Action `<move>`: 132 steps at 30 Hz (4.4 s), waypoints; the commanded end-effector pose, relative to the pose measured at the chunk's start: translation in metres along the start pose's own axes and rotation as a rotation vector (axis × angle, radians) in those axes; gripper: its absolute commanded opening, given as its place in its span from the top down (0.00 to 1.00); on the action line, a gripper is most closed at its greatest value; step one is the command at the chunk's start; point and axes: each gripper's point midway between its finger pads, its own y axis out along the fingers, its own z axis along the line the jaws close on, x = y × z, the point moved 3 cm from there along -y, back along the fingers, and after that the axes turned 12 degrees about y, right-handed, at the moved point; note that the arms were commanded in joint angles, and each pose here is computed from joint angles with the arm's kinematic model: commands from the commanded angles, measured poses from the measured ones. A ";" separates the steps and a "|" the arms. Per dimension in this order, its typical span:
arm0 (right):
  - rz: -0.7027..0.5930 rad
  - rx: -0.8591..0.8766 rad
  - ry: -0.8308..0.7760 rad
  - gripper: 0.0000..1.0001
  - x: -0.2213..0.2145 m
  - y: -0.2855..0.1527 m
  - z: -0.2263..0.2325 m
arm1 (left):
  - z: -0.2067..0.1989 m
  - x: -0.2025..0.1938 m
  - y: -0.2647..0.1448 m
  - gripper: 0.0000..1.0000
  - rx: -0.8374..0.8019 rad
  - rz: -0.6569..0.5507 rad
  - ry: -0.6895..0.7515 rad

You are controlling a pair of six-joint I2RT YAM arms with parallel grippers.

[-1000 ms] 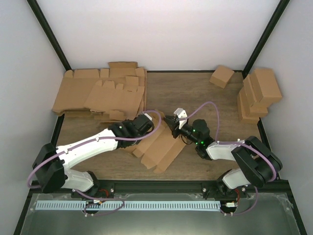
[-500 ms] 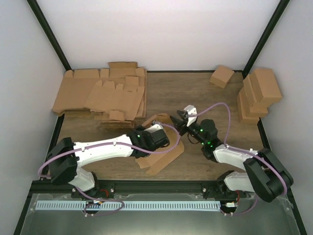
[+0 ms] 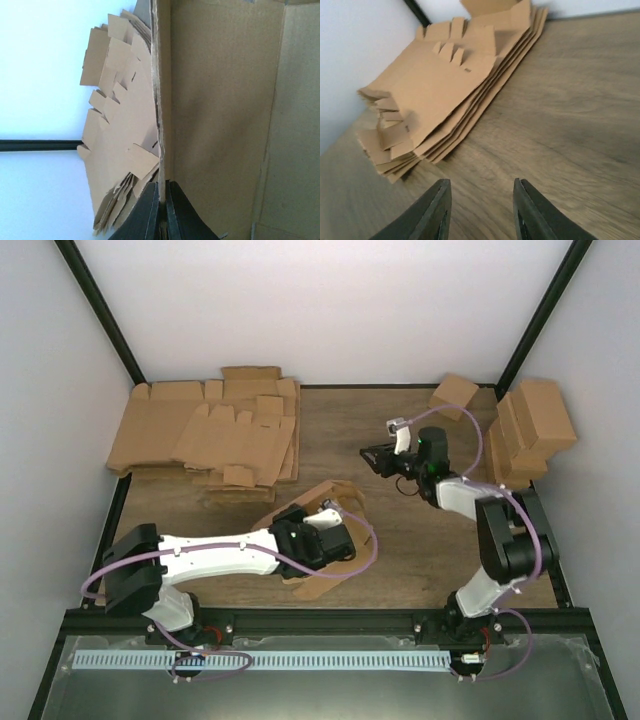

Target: Fold the paper box

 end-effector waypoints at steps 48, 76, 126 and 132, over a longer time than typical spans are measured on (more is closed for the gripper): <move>0.222 0.149 0.113 0.57 -0.144 -0.070 0.065 | -0.056 0.013 -0.006 0.96 0.014 -0.006 0.151; 0.162 0.106 0.020 0.49 -0.160 -0.067 0.072 | -0.094 0.014 -0.014 0.96 0.049 -0.032 0.286; -0.200 -0.066 -0.355 0.92 -0.164 -0.056 0.094 | -0.014 0.065 -0.089 0.19 -0.678 -0.416 -0.403; -0.196 -0.040 -0.445 0.93 -0.165 -0.028 0.104 | 0.045 0.048 -0.036 0.13 -0.854 -0.456 -0.732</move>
